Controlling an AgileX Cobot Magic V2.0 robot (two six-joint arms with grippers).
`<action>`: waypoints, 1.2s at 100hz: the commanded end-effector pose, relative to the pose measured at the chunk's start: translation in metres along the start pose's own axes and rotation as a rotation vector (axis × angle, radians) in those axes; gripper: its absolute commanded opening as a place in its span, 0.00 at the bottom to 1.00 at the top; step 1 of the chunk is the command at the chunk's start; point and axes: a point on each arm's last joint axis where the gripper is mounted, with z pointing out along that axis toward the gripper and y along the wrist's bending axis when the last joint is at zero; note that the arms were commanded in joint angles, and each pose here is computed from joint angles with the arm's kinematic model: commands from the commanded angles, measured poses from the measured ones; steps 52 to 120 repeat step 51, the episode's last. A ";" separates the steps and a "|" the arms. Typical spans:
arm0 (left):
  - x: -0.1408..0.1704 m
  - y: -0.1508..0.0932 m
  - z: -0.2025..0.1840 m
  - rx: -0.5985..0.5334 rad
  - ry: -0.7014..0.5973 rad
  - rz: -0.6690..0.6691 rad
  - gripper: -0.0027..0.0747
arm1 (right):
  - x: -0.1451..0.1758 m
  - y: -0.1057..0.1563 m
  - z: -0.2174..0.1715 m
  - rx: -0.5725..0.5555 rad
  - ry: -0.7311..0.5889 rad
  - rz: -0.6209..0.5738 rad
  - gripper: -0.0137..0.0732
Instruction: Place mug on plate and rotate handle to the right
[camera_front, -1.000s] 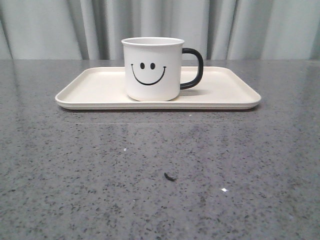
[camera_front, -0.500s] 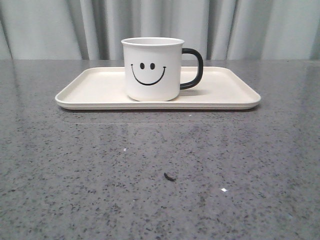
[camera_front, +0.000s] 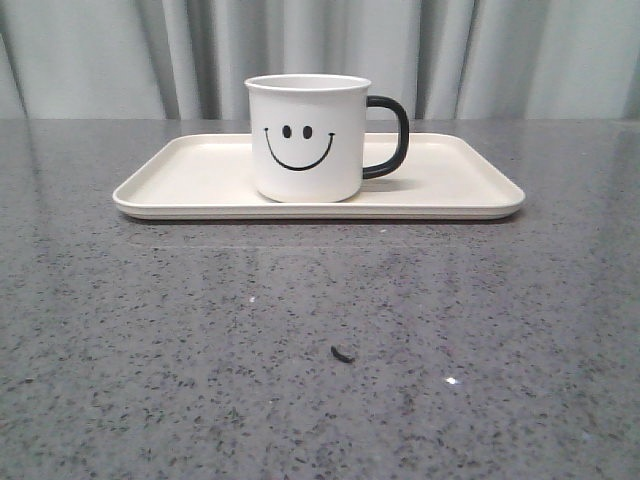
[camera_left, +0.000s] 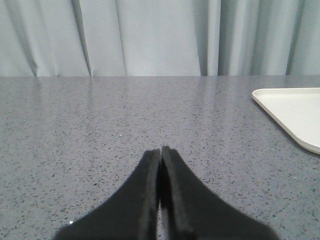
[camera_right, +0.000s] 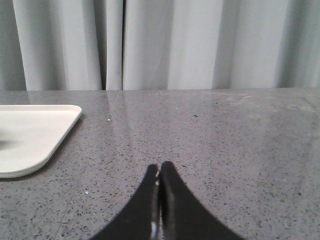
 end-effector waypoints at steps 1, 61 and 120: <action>-0.007 0.000 -0.003 -0.001 -0.104 -0.018 0.01 | -0.008 0.001 -0.002 -0.008 -0.092 -0.013 0.09; -0.007 0.000 -0.003 -0.001 -0.104 -0.018 0.01 | -0.008 0.001 -0.002 -0.008 -0.092 -0.013 0.09; -0.007 0.000 -0.003 -0.001 -0.104 -0.018 0.01 | -0.008 0.001 -0.002 -0.008 -0.092 -0.013 0.09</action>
